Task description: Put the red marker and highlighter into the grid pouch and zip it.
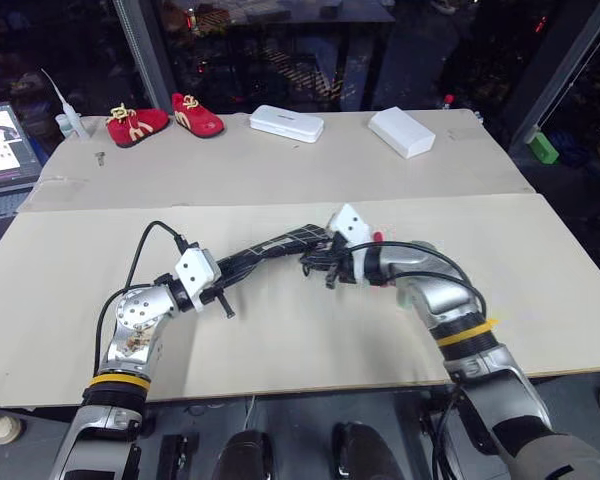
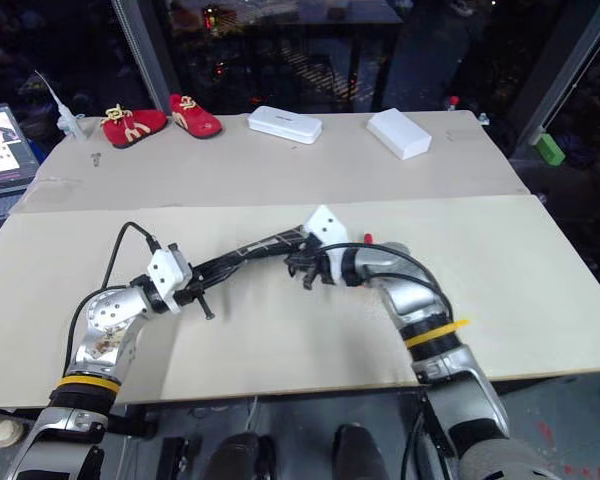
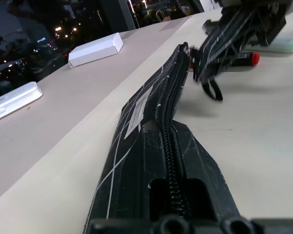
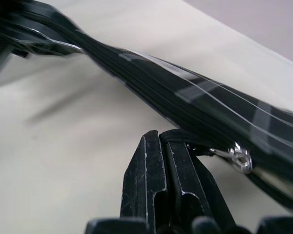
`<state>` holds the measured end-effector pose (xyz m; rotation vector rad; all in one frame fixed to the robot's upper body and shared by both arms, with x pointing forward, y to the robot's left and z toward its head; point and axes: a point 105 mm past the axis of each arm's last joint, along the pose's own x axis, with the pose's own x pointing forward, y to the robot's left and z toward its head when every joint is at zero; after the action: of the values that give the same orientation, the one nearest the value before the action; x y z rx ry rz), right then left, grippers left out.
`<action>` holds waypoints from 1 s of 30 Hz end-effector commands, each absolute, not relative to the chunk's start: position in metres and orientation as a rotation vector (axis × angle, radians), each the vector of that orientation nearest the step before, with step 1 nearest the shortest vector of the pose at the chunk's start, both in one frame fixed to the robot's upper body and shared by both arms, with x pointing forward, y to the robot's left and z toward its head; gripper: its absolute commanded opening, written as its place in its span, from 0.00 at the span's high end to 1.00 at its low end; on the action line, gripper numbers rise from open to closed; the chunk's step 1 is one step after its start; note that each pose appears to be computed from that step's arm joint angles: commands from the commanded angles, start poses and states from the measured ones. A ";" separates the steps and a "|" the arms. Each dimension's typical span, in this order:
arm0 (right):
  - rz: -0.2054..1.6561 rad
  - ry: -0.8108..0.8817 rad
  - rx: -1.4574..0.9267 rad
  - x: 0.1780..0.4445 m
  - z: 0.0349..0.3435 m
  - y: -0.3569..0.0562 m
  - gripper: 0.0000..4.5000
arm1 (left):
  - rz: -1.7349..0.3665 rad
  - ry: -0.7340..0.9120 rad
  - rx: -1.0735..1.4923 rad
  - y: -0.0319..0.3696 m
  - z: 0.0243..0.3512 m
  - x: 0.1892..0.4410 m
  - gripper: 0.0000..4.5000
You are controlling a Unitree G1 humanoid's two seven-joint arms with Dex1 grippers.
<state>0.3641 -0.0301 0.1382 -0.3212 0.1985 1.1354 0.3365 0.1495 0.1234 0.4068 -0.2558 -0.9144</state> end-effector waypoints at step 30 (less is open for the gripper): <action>1.417 0.138 -0.261 0.325 0.174 -0.019 0.14 | -0.941 -0.312 0.397 0.142 0.133 0.336 1.00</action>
<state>0.3383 -0.0111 0.1521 -0.3015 0.1967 1.3714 0.3397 0.1461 0.1230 0.3752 -0.2603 -0.9267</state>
